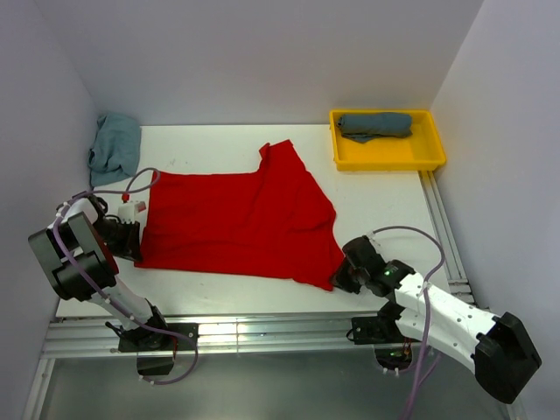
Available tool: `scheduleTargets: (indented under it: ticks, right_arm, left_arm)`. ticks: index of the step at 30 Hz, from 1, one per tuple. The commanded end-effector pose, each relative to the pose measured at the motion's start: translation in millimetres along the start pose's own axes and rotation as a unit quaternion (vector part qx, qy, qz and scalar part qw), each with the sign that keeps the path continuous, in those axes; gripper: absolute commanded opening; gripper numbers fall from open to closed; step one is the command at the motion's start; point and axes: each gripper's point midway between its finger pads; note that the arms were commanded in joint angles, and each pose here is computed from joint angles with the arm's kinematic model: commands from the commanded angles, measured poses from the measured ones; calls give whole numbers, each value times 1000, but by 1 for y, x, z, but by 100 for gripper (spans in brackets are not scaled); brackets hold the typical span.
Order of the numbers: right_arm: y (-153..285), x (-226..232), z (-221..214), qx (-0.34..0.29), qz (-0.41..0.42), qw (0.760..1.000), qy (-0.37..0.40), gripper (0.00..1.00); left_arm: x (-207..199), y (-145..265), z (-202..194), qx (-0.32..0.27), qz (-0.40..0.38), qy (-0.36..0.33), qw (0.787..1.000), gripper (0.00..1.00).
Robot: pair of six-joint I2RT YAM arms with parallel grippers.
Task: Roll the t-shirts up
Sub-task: Fold the tshirt
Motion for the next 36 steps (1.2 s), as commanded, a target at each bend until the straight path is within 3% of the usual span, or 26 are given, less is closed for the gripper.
scheduleTargets:
  ticks: [1, 2, 3, 7, 11, 15, 20, 23, 24, 26, 27, 29, 30, 36]
  right_arm:
    - [2, 0, 10, -30, -6, 999, -16, 27]
    - [4, -1, 11, -34, -10, 999, -12, 34]
    - [7, 5, 14, -38, -5, 999, -10, 43]
    - [16, 12, 27, -67, -18, 998, 11, 57]
    - [31, 39, 52, -98, 3, 995, 23, 61]
    - [45, 78, 84, -116, 50, 991, 41, 61]
    - [65, 160, 167, -199, 130, 969, 71, 60]
    - [56, 211, 202, -218, 151, 959, 103, 59]
    - [32, 214, 210, -207, 127, 963, 117, 57]
    - [33, 251, 235, -228, 142, 954, 132, 57]
    - [3, 252, 241, -213, 120, 958, 148, 56]
    - [3, 288, 262, -221, 141, 951, 163, 55]
    - [-28, 284, 267, -206, 116, 956, 176, 54]
    - [-92, 304, 301, -174, 79, 963, 189, 53]
  left_arm:
    - [-1, 8, -3, 4, -6, -5, 1000, 28]
    - [-1, 11, 0, -1, -5, -8, 1000, 37]
    - [3, 17, 6, -9, 2, -12, 1000, 51]
    - [7, 39, 26, -36, 13, -19, 999, 62]
    - [20, 65, 55, -71, 34, -27, 997, 63]
    - [42, 98, 113, -143, 55, -39, 987, 63]
    - [52, 96, 194, -218, 56, -53, 973, 60]
    - [59, 81, 239, -256, 63, -55, 963, 59]
    - [68, 76, 256, -272, 68, -60, 958, 59]
    - [71, 68, 272, -285, 64, -43, 955, 57]
    - [77, 62, 282, -290, 63, -42, 954, 56]
    - [83, 58, 296, -304, 65, -39, 950, 56]
    - [87, 52, 302, -305, 62, -36, 950, 56]
    - [96, 24, 317, -297, 39, -34, 953, 57]
Point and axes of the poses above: each gripper's point midway between its finger pads, its own y axis back along the fingers, its own x axis along the line the jaws close on, z = x × y, and after that the axes turned 11 degrees about -y, right-handed
